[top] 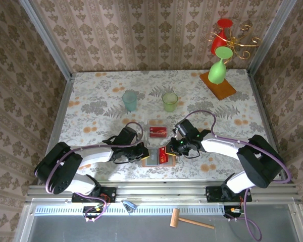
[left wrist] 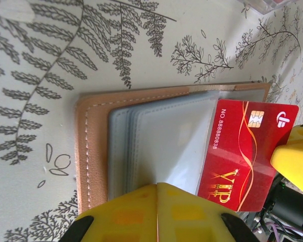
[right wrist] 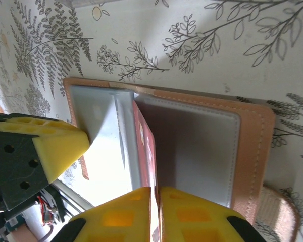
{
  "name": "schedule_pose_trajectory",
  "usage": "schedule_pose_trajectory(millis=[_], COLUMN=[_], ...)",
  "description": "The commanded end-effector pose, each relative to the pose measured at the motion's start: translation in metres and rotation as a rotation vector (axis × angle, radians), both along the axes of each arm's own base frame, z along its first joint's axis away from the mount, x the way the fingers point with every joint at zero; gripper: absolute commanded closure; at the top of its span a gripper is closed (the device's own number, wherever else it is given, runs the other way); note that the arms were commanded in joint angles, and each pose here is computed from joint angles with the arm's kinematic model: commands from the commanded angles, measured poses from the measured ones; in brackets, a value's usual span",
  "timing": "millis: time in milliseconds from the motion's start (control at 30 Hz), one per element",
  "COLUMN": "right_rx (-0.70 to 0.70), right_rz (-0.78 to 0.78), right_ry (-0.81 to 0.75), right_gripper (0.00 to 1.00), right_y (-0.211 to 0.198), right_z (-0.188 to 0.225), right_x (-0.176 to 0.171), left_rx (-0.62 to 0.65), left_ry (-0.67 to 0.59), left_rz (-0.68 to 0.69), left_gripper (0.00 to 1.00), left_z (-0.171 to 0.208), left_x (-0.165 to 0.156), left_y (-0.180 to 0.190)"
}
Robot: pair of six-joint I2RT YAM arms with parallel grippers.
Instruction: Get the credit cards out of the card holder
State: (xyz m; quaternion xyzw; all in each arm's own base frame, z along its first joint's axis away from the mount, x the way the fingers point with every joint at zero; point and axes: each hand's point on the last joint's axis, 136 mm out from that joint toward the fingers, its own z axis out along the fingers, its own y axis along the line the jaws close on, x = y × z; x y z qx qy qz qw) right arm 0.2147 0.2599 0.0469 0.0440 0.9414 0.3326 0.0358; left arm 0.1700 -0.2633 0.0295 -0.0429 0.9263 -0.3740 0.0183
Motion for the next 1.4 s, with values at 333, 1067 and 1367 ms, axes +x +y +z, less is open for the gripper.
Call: schedule_pose_trajectory(millis=[333,1067,1367], right_rx=[0.008,-0.058,-0.095], right_rz=[-0.003,0.027,0.099], right_ry=[0.031,-0.020,-0.083], right_gripper=[0.87,0.95,0.97], right_y=[0.007,0.001,-0.001], right_z=[0.007,0.019,0.031], right_x=[-0.010,-0.006,-0.003], left_rx=[0.048,0.032,0.032], left_ry=[0.027,0.011,-0.003], left_rz=[0.006,0.005,0.013], left_gripper=[0.92,0.91,0.89], left_z=[-0.014,-0.007,-0.002], left_x=[-0.006,-0.002,-0.001], left_y=[0.010,0.007,0.010])
